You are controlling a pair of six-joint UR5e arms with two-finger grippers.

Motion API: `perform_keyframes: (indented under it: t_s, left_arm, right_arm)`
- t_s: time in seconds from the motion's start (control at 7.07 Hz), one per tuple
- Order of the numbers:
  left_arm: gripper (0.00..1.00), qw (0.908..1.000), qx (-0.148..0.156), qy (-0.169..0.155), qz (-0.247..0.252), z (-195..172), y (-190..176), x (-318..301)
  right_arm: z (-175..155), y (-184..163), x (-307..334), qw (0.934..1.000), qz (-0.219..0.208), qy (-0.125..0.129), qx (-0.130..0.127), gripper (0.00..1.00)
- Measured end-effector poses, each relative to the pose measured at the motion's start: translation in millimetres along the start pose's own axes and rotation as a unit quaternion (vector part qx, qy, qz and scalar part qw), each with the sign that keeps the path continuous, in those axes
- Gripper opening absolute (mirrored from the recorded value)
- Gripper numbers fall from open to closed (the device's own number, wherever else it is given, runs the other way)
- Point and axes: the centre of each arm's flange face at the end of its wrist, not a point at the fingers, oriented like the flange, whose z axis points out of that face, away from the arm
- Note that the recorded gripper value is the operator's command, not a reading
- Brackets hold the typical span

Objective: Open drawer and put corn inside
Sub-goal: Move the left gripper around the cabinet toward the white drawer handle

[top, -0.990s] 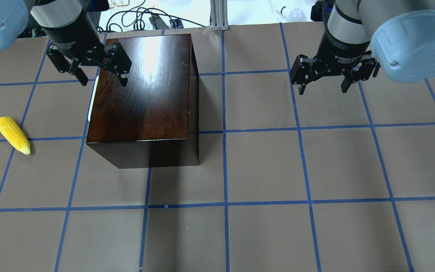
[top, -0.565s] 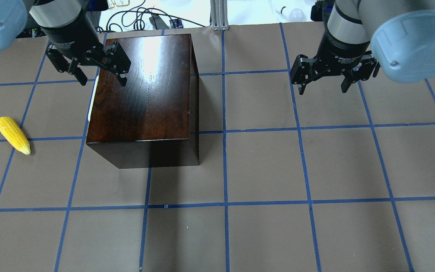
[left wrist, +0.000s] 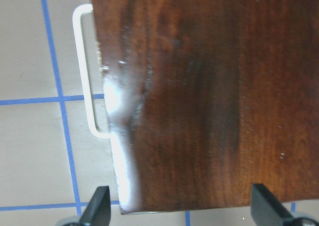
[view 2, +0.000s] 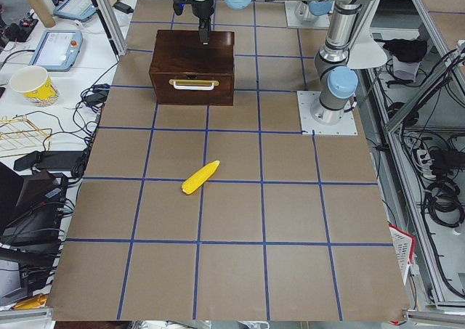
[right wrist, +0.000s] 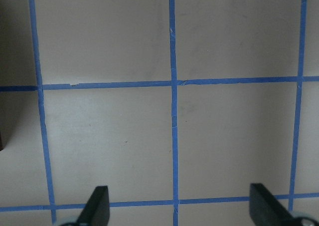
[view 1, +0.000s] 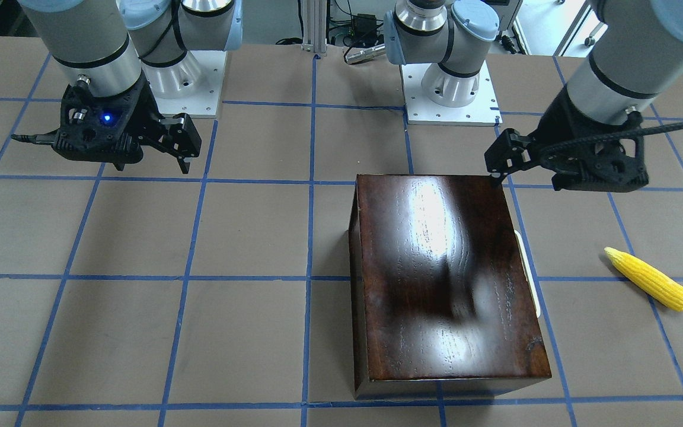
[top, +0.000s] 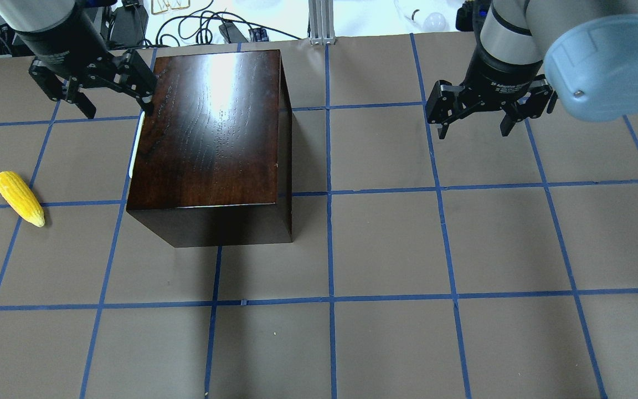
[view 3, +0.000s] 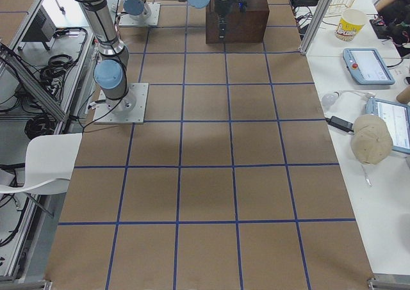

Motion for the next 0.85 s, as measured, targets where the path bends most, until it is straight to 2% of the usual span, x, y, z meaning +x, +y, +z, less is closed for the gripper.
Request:
perform_keyframes:
  t_s: [0.57,0.85]
  left_arm:
    - [1.0,0.9991,-0.003,0.01,0.042,7.8,-10.7,-111.1]
    - [1.0,0.9963,0.005,0.041,0.076,27.8,-16.4,-153.5]
  right_arm:
    - [0.0,0.0,0.0,1.0,0.0,0.0,0.0,1.0]
    - [-0.1,-0.1,0.0,1.0,0.0,0.0,0.0,1.0]
